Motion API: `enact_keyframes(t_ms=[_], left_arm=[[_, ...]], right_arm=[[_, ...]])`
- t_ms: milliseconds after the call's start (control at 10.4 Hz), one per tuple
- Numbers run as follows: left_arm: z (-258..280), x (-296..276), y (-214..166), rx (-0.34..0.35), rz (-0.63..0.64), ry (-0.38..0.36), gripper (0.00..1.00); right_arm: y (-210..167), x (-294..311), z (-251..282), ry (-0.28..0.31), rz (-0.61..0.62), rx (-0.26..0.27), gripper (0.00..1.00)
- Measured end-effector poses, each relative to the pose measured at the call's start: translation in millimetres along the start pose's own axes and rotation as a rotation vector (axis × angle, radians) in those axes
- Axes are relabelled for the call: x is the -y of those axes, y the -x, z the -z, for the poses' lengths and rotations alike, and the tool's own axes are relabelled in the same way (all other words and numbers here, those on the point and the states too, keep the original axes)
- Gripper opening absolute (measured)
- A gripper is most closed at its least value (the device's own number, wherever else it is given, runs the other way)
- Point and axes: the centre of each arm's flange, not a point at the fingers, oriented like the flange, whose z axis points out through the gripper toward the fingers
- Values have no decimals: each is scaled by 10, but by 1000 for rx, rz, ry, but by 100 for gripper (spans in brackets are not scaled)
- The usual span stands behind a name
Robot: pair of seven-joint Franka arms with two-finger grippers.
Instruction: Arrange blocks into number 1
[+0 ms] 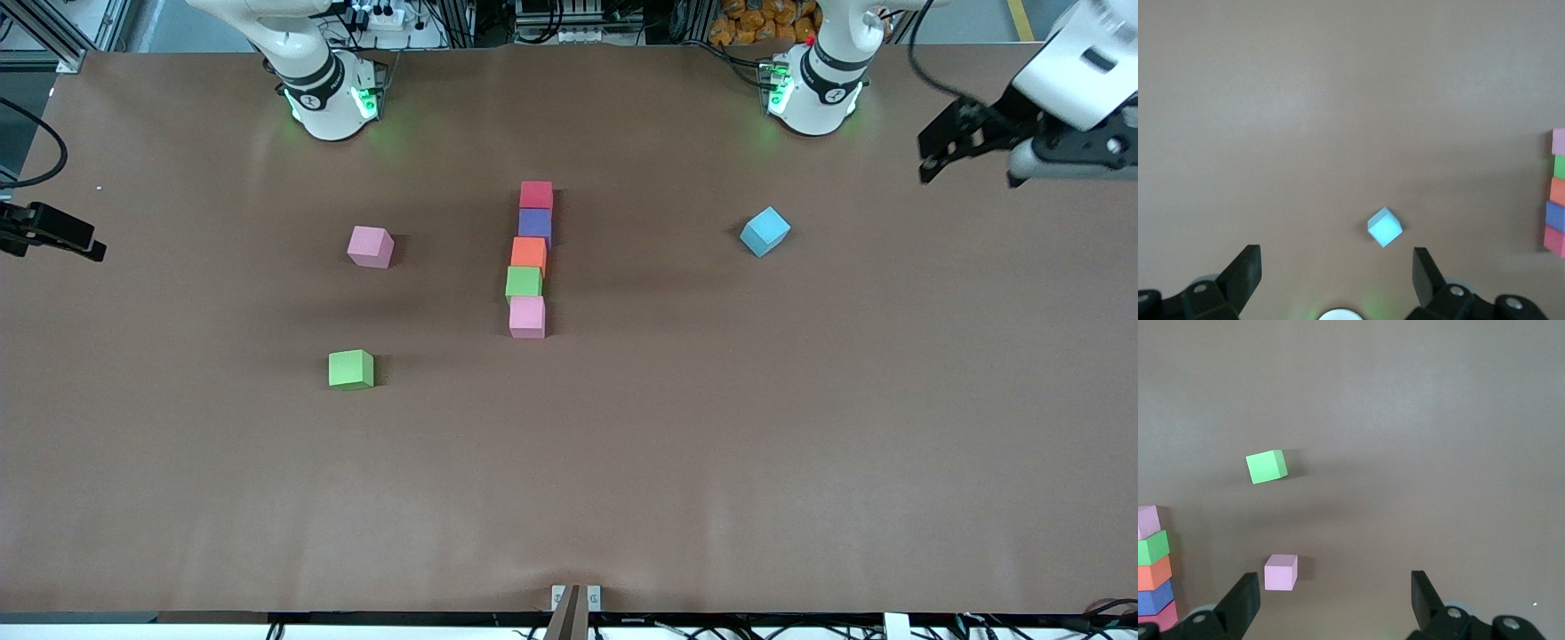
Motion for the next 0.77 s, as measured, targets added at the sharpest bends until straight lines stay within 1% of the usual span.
enact_keyframes(t_ms=[192,766], left_arm=[[53,89,47,21,-4,-15,100],[20,83,24,28,-5,-15,100]], right_arm=[[0,-1,0,0,0,0,100],[0,-5,0,0,-1,0,100]])
